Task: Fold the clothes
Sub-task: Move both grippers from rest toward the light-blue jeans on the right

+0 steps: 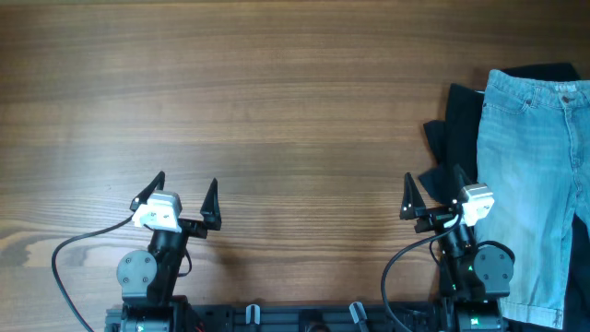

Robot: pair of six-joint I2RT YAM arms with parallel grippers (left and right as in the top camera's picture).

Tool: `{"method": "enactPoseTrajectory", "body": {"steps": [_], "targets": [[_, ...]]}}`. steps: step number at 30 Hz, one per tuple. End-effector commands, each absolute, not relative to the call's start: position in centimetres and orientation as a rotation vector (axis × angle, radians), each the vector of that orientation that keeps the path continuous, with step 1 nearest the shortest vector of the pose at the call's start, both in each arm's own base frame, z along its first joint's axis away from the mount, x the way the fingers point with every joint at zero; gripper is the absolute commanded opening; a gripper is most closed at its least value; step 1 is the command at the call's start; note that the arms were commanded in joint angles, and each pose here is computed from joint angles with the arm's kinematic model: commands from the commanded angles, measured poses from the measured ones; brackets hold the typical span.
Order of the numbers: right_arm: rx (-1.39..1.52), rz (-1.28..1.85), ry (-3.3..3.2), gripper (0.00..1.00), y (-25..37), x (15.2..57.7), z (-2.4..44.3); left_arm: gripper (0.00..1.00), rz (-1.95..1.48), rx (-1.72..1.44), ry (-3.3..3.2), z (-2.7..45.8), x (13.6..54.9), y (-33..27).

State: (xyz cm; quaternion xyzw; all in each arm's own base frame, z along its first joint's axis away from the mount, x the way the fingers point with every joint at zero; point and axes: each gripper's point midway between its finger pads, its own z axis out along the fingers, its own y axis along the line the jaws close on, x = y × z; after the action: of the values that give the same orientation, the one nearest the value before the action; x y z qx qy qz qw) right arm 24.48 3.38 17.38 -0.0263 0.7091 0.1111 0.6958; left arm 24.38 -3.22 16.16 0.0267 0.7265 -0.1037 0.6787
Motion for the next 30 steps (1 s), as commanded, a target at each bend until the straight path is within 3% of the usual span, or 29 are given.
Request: {"method": "enactPoseTrajectory", "body": {"steps": [1, 22, 26, 28, 30], "targets": [[-0.04, 0.247, 1.586, 1.0, 3.2, 24.5, 17.3, 1.0, -0.242, 0.06, 1.631, 16.1, 24.3, -3.3], [-0.067, 0.292, 1.574, 1.0, 4.0, 24.4, 17.6, 1.0, -0.268, 0.088, 1.611, 16.6, 24.2, -3.9], [-0.055, 0.618, 1.441, 1.0, 6.9, 23.1, 21.7, 1.0, -0.339, 0.216, 1.404, 21.5, 23.3, -6.0], [-0.072, 0.645, 1.307, 1.0, 7.0, 21.9, 26.1, 1.0, -0.311, 0.24, 1.222, 26.8, 21.9, -6.0], [-0.081, 0.642, 1.282, 1.0, 7.0, 21.2, 28.7, 1.0, -0.31, 0.235, 1.232, 28.9, 21.4, -5.9]]}}
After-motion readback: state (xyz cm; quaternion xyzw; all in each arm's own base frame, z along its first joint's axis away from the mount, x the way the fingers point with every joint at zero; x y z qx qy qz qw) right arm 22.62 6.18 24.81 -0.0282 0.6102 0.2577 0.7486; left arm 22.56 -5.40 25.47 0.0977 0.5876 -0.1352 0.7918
